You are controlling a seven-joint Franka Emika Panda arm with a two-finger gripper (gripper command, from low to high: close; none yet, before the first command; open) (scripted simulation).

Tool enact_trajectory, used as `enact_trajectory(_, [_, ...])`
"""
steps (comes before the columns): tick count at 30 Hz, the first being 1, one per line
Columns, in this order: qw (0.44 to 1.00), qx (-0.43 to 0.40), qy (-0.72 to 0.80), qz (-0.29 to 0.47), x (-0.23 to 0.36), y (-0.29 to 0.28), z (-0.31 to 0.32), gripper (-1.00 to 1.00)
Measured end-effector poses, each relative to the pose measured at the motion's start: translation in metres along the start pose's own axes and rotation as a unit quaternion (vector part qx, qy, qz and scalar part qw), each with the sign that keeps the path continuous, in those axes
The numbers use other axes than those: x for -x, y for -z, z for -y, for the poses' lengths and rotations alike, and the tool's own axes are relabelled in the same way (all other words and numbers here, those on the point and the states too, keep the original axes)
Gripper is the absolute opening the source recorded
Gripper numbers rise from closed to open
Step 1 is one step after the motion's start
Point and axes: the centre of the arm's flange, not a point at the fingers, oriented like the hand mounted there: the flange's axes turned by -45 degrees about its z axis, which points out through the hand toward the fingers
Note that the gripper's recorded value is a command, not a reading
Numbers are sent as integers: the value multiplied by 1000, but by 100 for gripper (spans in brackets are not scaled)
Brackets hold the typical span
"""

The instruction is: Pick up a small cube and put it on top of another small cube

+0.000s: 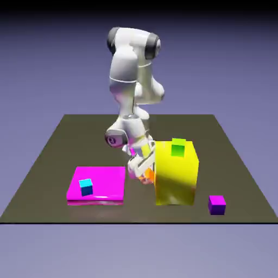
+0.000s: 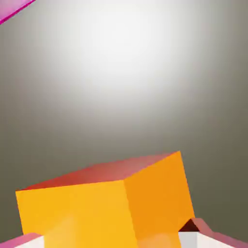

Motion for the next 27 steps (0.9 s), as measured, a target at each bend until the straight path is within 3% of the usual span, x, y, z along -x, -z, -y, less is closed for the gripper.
enact_trajectory(11, [1000, -15, 1, -19, -9, 34, 3, -100])
enact_trajectory(14, [992, -103, 59, -43, 24, 35, 43, -100])
enact_trajectory(23, [936, -338, -64, -70, 88, 76, 147, -100])
enact_trajectory(27, [908, -394, -131, -53, 127, 105, 156, -100])
